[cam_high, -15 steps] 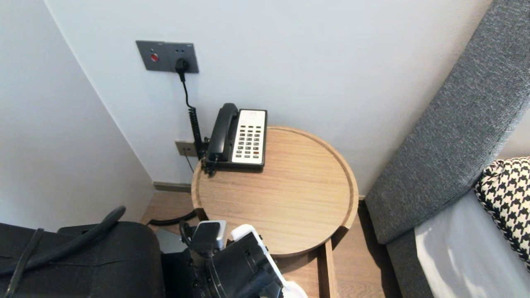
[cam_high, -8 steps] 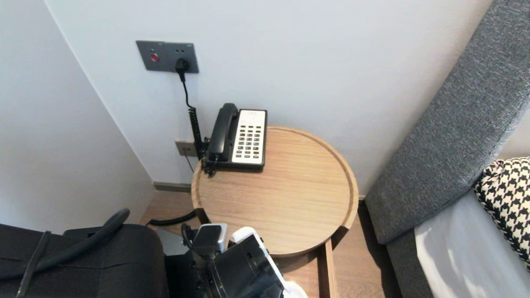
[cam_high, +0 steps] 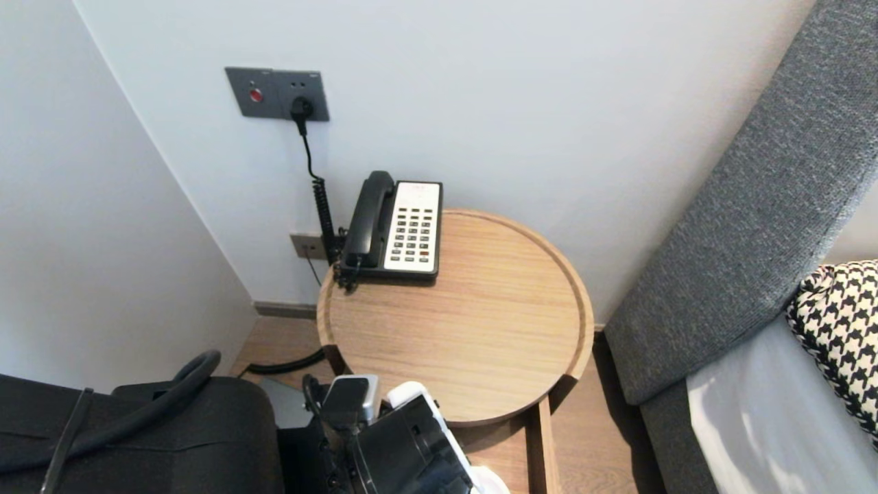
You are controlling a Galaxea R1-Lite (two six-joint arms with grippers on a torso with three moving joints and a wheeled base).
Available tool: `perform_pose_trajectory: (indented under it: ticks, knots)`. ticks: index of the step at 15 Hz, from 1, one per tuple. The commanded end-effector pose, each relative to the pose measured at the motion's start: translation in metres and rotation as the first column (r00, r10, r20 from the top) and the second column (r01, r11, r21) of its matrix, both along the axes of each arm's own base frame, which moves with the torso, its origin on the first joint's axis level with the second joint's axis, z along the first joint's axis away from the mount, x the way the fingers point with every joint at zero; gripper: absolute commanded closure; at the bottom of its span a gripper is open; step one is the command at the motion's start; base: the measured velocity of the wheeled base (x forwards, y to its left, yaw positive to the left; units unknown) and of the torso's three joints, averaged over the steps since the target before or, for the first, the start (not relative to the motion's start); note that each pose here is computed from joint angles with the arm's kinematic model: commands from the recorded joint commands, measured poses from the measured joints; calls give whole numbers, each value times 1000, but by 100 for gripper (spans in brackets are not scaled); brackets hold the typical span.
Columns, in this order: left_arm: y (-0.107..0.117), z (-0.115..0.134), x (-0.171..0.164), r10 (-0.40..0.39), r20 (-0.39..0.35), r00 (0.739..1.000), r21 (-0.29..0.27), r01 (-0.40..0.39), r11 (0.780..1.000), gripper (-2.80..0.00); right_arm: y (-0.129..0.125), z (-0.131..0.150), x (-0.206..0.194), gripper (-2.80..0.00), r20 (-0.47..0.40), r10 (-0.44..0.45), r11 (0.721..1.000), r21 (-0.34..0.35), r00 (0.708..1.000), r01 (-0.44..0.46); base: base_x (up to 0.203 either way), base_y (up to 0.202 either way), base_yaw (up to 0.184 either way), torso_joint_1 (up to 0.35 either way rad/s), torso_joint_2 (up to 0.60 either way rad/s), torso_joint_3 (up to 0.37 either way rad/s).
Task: Open the nightstand drawer
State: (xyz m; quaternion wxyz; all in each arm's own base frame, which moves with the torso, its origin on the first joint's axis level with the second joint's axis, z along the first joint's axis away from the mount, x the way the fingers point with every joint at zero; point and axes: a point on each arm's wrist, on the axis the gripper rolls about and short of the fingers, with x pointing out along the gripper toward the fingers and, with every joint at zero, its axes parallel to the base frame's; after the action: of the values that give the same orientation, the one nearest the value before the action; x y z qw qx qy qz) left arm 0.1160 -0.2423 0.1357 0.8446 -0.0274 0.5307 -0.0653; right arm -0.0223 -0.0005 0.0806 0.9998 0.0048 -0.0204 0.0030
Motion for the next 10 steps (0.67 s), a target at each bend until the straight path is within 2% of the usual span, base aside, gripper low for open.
perform_pose_trajectory:
  ticks: [1, 3, 7, 10]
  knots:
    - [-1, -2, 0, 3, -6, 1000, 5, -3, 1000, 0, 0, -6, 2, 0, -24, 0, 1000, 0, 1000, 0, 0, 0, 0, 0, 0, 0]
    - [1, -5, -1, -2, -32, 999, 9, 3, 1000, 0, 0, -7, 2, 0, -26, 0, 1000, 0, 1000, 0, 0, 0, 0, 0, 0, 0]
    - [-1, -15, 0, 3, -47, 999, 41, -1, 999, 0, 0, -7, 2, 0, -26, 0, 1000, 0, 1000, 0, 0, 0, 0, 0, 0, 0]
    - [-2, -15, 1, 6, -49, 999, 40, -4, 999, 0, 0, -7, 2, 0, -26, 0, 1000, 0, 1000, 0, 0, 0, 0, 0, 0, 0]
